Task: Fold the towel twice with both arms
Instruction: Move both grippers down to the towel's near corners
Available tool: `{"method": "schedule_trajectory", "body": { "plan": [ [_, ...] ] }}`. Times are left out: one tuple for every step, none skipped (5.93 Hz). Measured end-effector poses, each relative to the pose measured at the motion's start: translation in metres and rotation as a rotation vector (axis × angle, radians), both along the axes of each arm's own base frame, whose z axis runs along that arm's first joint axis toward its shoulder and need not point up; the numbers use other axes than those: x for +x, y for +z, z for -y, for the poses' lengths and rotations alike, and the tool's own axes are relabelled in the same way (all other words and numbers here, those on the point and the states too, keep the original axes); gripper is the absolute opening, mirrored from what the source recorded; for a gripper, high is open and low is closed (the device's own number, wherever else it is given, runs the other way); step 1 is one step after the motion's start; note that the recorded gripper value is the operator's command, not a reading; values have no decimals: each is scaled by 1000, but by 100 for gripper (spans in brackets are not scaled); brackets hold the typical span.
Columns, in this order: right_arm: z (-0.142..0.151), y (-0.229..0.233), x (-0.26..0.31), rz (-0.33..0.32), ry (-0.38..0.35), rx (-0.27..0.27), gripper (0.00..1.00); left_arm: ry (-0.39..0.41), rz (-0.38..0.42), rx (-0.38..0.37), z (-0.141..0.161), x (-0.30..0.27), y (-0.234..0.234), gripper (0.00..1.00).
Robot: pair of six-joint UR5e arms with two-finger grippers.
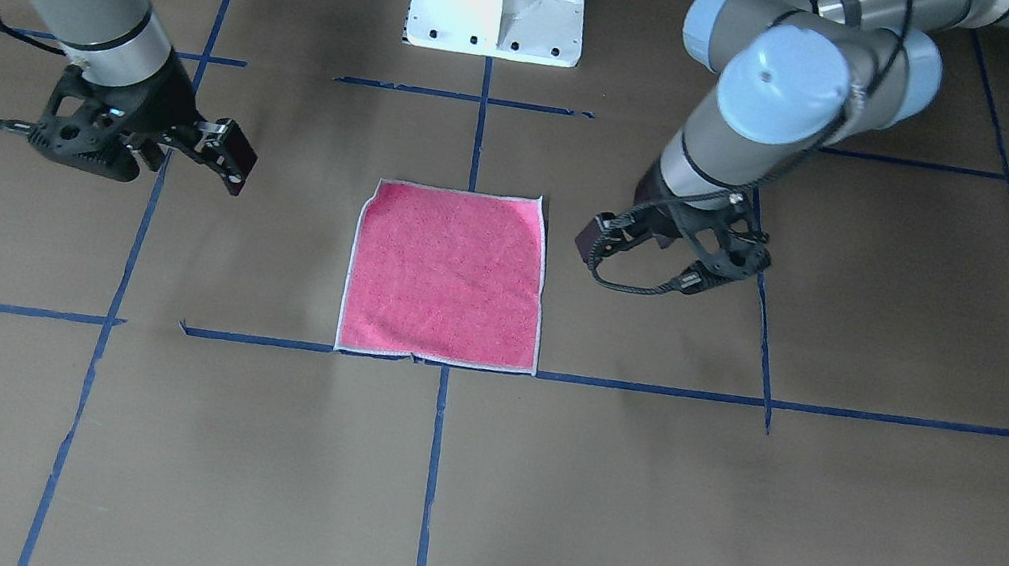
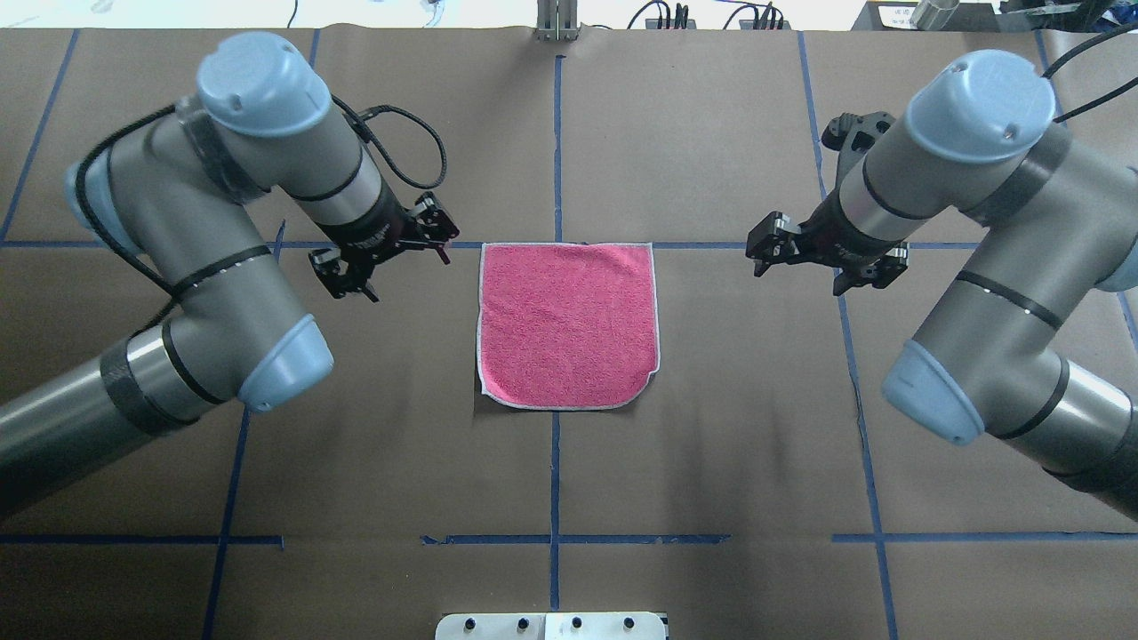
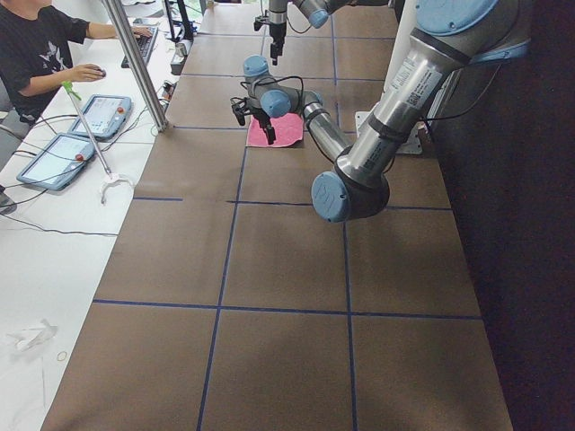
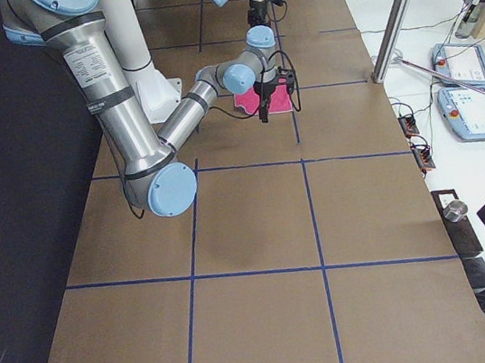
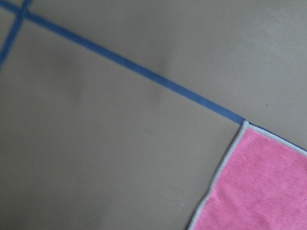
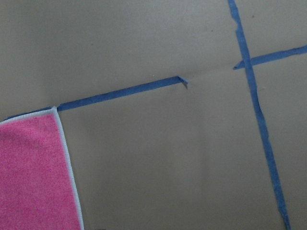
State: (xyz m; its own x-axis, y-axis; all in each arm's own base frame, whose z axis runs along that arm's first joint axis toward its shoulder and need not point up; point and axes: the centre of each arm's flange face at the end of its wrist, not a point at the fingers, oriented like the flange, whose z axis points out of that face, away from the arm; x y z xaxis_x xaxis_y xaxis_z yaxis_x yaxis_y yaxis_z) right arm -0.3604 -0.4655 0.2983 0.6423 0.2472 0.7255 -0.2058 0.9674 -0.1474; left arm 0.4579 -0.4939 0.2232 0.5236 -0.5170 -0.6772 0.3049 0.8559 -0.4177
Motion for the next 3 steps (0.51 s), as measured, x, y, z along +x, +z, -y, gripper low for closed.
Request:
{"method": "schedule_trajectory", "body": {
  "plan": [
    [-17, -11, -23, 2, 26, -22, 100, -60, 5, -83, -20, 25, -10, 100],
    [-31, -23, -42, 15, 58, -62, 100, -121, 19, -159, -33, 40, -18, 100],
    [-46, -36, -63, 25, 85, -93, 100, -160, 48, -186, -47, 56, -29, 100]
  ]
}}
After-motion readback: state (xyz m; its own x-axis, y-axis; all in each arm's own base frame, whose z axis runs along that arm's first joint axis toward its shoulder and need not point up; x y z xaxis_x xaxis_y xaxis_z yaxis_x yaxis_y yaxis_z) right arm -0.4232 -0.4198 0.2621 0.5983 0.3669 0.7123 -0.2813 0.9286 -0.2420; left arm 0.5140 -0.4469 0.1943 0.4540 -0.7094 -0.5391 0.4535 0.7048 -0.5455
